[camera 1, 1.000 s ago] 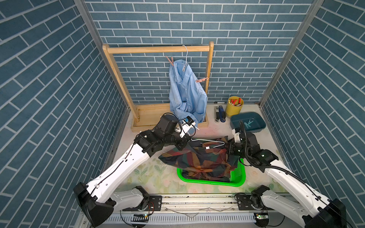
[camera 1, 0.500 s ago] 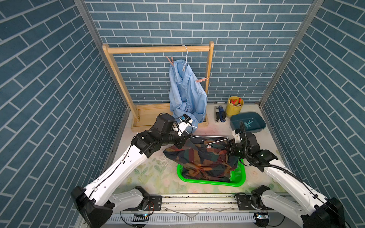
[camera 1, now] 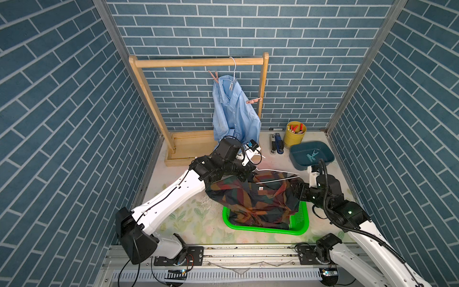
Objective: Remove the clothespins securing long-sleeve shirts to the hanger
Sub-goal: Remove the long-sleeve shirt from the hanger.
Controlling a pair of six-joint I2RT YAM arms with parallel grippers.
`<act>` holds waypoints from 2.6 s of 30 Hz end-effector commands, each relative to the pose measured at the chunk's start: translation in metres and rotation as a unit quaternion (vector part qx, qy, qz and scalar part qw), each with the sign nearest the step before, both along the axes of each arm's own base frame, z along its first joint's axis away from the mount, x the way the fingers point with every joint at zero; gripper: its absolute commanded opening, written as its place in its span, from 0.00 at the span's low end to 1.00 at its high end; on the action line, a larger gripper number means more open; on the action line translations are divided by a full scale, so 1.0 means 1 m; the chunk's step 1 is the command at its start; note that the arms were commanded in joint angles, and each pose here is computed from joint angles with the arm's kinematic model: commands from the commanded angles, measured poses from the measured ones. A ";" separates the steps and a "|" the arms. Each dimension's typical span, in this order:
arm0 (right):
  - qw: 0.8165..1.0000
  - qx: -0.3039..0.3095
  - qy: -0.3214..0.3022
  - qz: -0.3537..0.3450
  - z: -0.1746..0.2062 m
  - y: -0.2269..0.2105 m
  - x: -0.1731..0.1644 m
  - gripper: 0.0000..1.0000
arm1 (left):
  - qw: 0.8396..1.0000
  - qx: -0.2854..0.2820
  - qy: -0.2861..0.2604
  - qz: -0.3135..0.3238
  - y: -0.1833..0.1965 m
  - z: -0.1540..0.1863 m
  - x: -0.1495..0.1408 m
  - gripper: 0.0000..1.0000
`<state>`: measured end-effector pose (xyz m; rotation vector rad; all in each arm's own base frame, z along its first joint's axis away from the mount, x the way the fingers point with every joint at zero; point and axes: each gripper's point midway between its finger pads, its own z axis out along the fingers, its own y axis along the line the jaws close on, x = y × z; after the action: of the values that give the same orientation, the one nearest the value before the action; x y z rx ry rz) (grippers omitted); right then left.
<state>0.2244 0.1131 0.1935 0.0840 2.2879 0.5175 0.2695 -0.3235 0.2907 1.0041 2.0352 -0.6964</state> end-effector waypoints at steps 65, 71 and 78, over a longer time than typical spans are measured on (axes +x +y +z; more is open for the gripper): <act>0.928 0.001 -0.098 0.359 0.081 0.118 -0.019 0.00 | 0.968 -0.029 0.055 -0.244 -0.059 0.012 -0.035 0.00; 0.930 -0.004 -0.100 0.354 0.084 0.112 -0.024 0.00 | 0.970 -0.021 0.051 -0.235 -0.059 0.011 -0.031 0.12; 0.936 -0.019 -0.095 0.339 0.078 0.094 -0.037 0.00 | 0.975 -0.030 0.038 -0.215 -0.054 0.017 -0.018 0.40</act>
<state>0.1937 0.2177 0.2770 -0.7739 2.0753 0.8236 0.2421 -0.3789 0.3013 1.4478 1.8810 -1.0391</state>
